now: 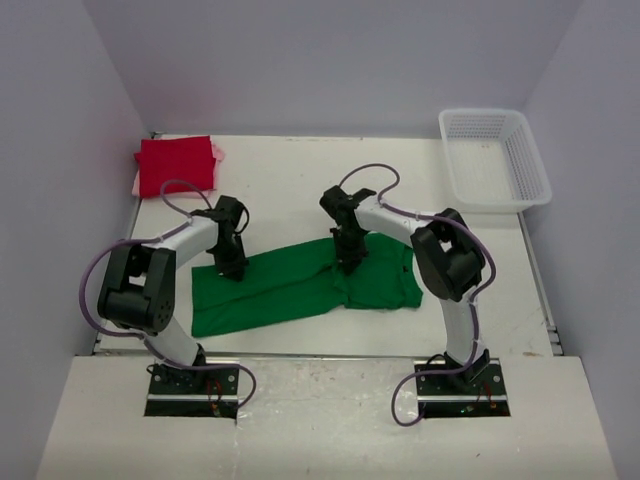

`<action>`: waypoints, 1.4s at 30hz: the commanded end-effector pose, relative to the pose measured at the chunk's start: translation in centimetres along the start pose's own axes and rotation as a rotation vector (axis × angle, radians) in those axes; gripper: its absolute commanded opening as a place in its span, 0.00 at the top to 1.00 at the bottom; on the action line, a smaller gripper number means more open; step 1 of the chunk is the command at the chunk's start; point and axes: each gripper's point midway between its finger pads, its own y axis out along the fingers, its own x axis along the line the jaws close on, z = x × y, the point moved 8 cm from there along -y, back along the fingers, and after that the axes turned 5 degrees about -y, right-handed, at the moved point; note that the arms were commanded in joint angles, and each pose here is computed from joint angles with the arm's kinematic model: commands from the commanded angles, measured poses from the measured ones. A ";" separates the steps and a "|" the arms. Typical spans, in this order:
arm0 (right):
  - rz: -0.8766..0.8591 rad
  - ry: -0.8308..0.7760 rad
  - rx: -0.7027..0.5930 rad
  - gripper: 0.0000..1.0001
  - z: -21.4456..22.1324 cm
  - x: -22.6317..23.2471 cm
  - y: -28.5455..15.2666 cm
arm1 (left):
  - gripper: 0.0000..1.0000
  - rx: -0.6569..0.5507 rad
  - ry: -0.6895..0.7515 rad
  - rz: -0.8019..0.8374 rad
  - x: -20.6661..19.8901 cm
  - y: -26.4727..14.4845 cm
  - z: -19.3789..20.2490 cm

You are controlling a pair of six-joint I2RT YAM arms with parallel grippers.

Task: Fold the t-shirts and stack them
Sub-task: Rotate the tshirt 90 degrees

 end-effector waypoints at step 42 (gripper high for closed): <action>-0.227 -0.015 -0.622 1.00 10.7 -7.1 -21.5 | 1.00 -0.036 0.677 0.989 -22.1 -4.5 -4.1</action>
